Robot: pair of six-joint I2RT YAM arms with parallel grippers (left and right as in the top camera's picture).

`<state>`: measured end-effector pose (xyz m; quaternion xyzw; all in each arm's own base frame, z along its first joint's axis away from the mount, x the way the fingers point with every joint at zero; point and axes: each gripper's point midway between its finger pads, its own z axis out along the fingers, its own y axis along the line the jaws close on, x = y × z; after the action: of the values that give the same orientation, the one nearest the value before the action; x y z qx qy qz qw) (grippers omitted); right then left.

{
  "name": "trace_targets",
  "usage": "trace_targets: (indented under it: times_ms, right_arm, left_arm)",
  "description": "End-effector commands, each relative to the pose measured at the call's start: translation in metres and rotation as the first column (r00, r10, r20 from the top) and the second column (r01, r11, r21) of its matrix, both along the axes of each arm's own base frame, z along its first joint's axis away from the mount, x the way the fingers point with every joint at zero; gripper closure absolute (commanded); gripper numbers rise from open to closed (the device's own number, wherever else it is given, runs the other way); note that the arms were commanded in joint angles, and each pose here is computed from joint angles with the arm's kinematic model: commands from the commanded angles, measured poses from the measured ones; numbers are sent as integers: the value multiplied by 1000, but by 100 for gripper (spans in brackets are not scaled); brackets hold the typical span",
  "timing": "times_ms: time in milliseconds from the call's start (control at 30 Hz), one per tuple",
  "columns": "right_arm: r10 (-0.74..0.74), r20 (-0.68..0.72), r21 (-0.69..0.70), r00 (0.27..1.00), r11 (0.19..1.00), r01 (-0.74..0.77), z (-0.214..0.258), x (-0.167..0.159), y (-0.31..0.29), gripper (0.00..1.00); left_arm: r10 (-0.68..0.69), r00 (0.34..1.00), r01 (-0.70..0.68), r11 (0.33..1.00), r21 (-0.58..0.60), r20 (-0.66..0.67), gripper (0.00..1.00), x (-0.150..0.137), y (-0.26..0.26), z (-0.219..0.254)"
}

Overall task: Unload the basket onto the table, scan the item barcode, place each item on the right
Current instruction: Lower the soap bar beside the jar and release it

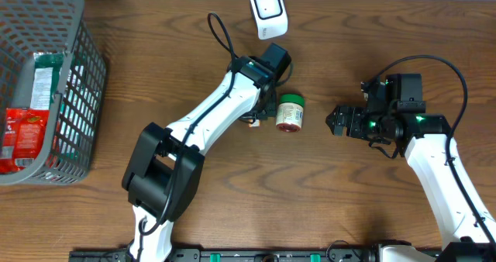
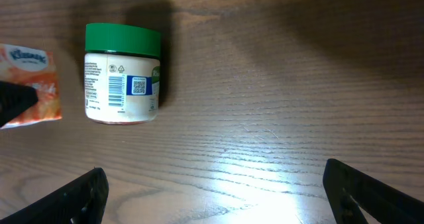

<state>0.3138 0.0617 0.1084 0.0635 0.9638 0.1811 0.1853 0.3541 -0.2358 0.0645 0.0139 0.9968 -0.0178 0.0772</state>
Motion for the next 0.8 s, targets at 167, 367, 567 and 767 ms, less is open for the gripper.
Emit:
trace_targets:
  times_ms: [167,367,567,767]
  right_arm:
    - [8,13,10,1000,1000,-9,6,3,5,1]
    - [8,13,10,1000,1000,-8,6,3,5,1]
    - [8,13,10,1000,1000,-9,6,3,5,1]
    - [8,13,10,1000,1000,-9,6,3,5,1]
  left_arm:
    - [-33,999,33,999,9,0,78,4,-8,-18]
    - [-37,999,37,999,7,4,77,3,-10,-19]
    - [-52,999,52,999,14,-5,77,-4,-13,-26]
    - [-52,999,52,999,9,1,77,-3,-14,-31]
